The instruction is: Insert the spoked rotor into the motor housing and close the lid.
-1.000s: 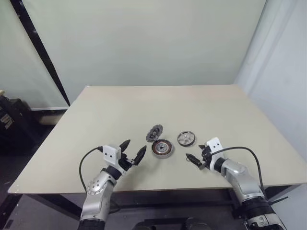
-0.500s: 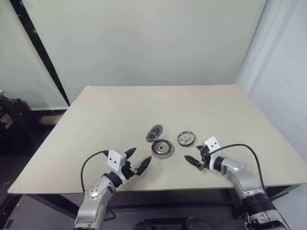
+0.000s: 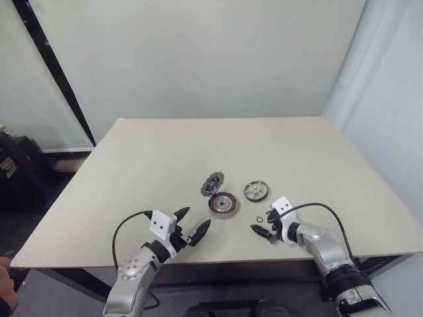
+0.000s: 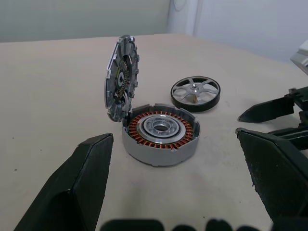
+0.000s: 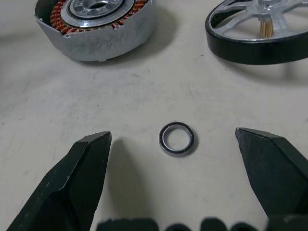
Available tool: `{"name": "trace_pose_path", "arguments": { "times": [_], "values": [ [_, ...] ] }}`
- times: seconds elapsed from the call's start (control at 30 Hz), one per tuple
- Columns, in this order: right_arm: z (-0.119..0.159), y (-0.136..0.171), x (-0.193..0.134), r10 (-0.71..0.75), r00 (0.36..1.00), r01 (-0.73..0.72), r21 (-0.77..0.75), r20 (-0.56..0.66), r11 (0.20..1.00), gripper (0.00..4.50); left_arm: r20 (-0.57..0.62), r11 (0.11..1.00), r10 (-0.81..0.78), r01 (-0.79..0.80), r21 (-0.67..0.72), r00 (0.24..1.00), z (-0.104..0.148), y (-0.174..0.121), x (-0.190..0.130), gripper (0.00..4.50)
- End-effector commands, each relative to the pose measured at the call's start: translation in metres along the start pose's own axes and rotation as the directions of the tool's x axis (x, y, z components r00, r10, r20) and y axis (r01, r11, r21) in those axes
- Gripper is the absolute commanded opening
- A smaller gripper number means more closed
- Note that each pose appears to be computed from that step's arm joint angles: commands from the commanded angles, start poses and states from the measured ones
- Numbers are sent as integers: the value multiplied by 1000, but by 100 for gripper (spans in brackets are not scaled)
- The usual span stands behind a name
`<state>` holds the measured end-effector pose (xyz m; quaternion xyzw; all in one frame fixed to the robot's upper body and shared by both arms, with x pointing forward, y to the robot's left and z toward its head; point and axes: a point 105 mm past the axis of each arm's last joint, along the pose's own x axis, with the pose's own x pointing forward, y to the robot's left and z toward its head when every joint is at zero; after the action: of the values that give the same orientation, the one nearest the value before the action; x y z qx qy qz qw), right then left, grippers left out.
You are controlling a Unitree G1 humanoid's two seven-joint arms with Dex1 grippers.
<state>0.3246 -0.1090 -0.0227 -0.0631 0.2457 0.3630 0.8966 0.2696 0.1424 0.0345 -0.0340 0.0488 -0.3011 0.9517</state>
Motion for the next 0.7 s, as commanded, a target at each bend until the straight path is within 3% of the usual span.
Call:
{"name": "trace_pose_path", "arguments": {
  "times": [0.03,0.13,0.43,0.7],
  "values": [
    [13,-3,2,-8,999,9,-32,32,999,450,52,999,-15,13,39,999,17,-3,4,443],
    [12,-4,1,-8,1000,9,-33,29,999,389,53,999,-15,13,41,999,18,-3,4,450],
    [12,-7,-4,-17,1000,18,-43,21,999,80,55,999,-19,17,45,998,18,-3,7,450],
    [35,-10,-5,-35,995,38,-31,95,999,80,51,998,-18,15,54,999,19,1,6,450]
  ]
}}
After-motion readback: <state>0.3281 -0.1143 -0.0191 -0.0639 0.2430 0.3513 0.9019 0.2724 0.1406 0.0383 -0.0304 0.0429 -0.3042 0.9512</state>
